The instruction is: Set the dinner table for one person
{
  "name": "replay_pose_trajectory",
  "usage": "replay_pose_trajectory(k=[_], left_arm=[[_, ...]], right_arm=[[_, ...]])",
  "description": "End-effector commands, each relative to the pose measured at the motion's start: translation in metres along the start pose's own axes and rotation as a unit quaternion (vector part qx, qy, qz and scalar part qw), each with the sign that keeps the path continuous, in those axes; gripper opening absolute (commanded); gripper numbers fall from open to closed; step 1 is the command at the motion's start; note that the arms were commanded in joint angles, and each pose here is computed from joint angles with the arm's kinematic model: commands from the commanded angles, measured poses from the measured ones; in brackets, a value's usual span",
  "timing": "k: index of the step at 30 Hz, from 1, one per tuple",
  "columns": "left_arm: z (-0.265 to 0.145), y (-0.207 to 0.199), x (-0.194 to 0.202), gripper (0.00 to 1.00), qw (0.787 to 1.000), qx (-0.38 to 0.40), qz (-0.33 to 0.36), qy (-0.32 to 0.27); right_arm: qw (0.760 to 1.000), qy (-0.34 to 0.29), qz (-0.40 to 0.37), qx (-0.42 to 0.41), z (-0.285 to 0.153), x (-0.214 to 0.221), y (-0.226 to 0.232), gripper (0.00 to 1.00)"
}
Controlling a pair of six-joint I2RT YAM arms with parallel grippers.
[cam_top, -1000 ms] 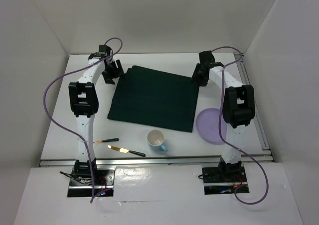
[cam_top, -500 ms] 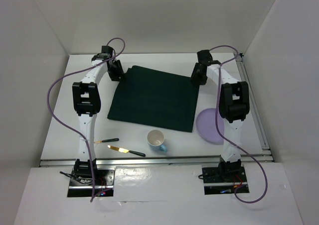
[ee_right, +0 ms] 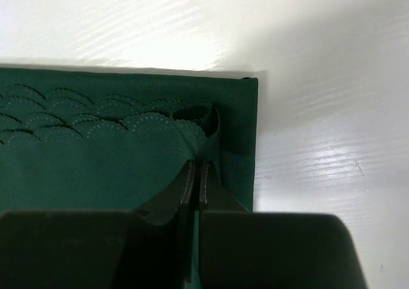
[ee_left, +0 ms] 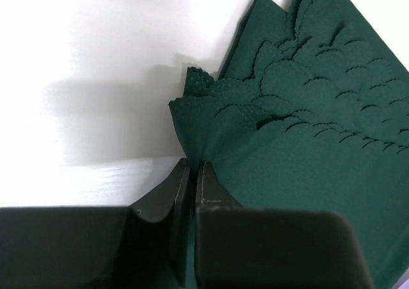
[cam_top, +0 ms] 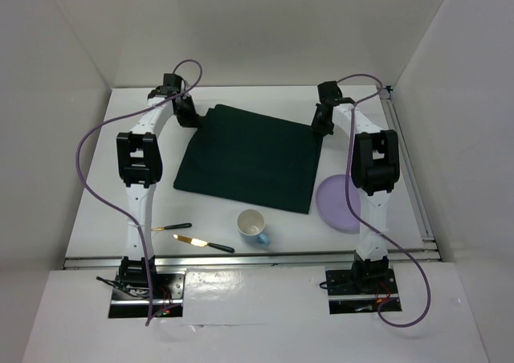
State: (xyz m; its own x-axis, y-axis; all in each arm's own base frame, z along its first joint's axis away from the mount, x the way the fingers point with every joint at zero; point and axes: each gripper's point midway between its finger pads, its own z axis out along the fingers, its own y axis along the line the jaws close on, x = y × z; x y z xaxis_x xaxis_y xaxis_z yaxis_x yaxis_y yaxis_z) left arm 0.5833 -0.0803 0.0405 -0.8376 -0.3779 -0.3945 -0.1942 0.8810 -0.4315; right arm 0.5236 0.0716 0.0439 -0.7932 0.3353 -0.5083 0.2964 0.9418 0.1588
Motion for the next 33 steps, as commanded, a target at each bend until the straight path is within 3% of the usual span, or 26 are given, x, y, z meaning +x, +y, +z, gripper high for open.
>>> replay_pose_trajectory(k=[1,10,13,21,22,23,25,33], left_arm=[[-0.036,-0.030,-0.024,0.00,0.998,0.044,0.010,-0.040],[-0.080,-0.045,-0.029,0.00,0.996,0.041,0.035,-0.072],[-0.089,-0.049,-0.033,0.00,0.995,0.044,0.037,-0.079],[-0.059,-0.043,-0.033,0.01,0.997,0.043,0.023,-0.063],[-0.048,-0.038,-0.031,0.19,0.997,0.040,0.021,-0.056],[-0.043,-0.036,-0.030,0.31,0.998,0.039,0.020,-0.053],[-0.032,-0.034,-0.027,0.44,0.998,0.040,0.018,-0.046],[-0.011,-0.023,-0.029,0.46,0.998,0.029,0.013,-0.054]], right_arm=[[0.999,-0.035,0.001,-0.010,-0.015,-0.022,0.004,0.00],[0.993,-0.116,0.025,-0.012,-0.063,-0.056,-0.002,0.00],[0.992,-0.117,0.033,-0.021,-0.067,-0.056,-0.004,0.00],[0.993,-0.106,0.031,-0.027,-0.055,-0.054,0.000,0.00],[0.994,-0.104,0.031,-0.032,-0.055,-0.053,0.001,0.00],[0.994,-0.104,0.031,-0.032,-0.055,-0.053,0.001,0.00],[0.994,-0.102,0.030,-0.036,-0.053,-0.054,0.004,0.00],[0.995,-0.089,0.028,-0.040,-0.043,-0.049,0.006,0.00]])
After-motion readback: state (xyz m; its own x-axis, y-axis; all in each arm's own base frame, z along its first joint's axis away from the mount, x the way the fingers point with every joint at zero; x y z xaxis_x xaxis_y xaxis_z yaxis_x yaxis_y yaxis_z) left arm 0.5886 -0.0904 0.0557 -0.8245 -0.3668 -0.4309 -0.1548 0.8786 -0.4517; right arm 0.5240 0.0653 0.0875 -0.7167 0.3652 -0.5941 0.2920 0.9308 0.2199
